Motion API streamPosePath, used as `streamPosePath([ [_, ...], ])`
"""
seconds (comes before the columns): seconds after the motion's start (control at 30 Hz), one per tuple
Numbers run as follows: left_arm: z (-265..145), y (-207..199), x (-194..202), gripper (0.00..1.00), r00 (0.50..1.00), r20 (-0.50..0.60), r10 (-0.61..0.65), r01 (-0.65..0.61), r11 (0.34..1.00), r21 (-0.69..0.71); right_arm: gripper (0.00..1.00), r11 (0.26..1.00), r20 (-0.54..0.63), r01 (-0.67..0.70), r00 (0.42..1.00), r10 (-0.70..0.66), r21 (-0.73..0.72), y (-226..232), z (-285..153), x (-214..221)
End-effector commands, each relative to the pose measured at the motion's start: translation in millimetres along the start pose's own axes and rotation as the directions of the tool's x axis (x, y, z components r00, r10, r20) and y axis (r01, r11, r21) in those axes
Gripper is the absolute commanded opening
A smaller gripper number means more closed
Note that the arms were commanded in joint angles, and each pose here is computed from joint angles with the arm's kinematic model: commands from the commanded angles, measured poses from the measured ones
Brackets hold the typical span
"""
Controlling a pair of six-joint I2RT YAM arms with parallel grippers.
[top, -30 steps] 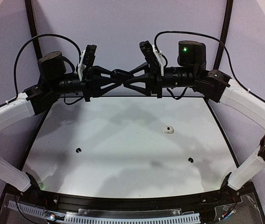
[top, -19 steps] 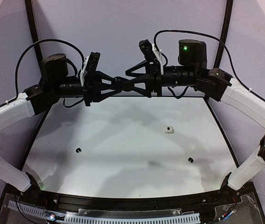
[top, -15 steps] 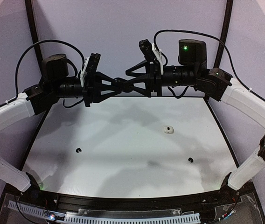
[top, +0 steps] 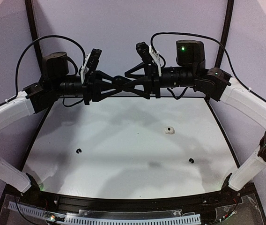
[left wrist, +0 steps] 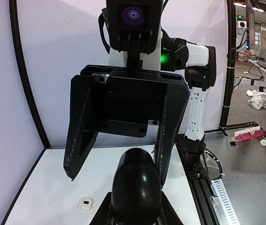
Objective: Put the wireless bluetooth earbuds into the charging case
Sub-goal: Open the charging case.
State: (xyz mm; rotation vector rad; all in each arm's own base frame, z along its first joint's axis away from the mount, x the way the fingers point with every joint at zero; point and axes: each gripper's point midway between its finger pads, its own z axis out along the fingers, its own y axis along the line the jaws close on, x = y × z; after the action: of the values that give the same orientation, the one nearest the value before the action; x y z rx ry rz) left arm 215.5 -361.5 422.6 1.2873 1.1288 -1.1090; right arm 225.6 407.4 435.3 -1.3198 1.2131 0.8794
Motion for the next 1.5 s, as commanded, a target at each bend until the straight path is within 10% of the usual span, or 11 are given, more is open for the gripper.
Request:
streamPosePath([
  [0.0, -2, -15, -20, 0.01, 0.999, 0.042, -0.001, -0.002, 0.997, 0.072, 0.56, 0.999, -0.024, 0.009, 1.0, -0.008, 0.053, -8, 3, 7],
  [1.47, -9, -37, 12, 0.01, 0.986, -0.051, 0.16, -0.151, 0.977, 0.153, 0.44, 0.975, -0.008, -0.131, 0.991, 0.135, 0.18, -45, -18, 9],
])
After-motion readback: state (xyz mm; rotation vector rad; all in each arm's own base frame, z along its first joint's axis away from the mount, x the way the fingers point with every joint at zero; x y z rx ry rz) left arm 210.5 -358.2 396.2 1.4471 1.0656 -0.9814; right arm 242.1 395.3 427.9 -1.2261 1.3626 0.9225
